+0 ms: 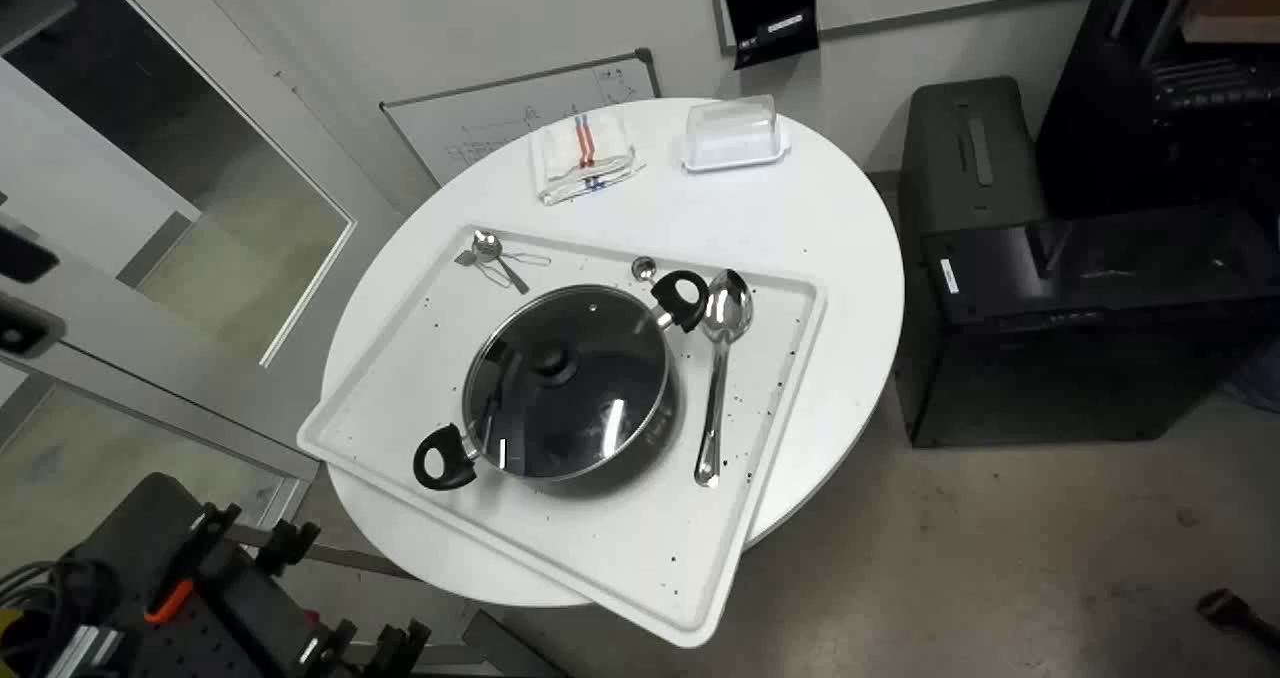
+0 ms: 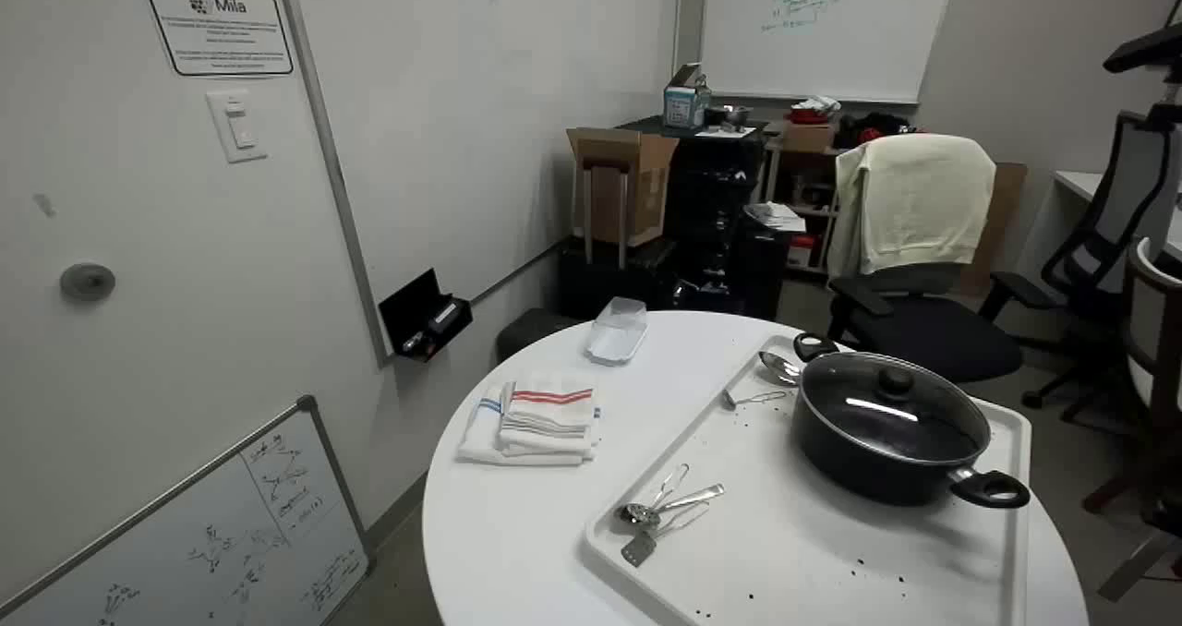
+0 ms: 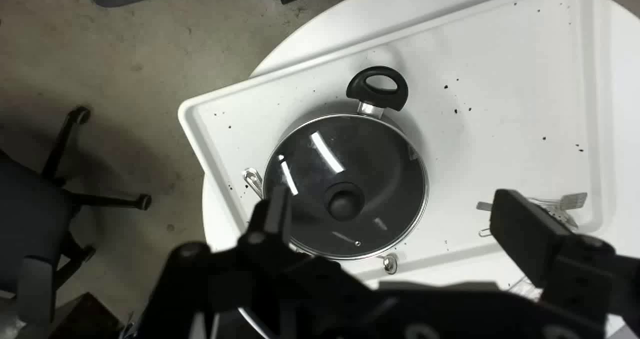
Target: Take the lid off the pot
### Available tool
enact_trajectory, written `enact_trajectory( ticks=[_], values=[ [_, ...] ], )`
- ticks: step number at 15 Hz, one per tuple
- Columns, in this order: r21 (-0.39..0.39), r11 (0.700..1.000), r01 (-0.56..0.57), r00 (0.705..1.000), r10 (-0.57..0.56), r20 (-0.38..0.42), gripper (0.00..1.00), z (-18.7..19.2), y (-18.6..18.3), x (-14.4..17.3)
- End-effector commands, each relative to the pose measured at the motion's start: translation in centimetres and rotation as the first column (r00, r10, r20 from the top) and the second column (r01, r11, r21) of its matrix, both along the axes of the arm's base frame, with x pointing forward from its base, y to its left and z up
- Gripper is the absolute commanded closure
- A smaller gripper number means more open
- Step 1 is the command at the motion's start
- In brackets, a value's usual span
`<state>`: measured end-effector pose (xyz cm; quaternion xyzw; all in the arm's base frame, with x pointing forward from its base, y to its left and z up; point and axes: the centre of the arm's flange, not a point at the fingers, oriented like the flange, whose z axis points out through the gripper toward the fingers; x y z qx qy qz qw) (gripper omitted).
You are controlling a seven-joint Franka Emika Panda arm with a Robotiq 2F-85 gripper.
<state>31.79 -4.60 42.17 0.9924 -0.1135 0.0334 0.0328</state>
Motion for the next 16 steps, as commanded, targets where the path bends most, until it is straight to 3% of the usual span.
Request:
enact_trajectory(
  ticks=[1,7,16],
  values=[
    [0.000,1.000,0.000,1.000,0.000,-0.002,0.00,-0.1,0.0,0.0],
    [0.001,1.000,0.003,1.000,-0.003,-0.008,0.00,-0.3,-0.1,0.2],
    [0.044,0.998,0.045,0.998,-0.043,-0.035,0.00,-3.3,-3.3,4.6]
  ],
)
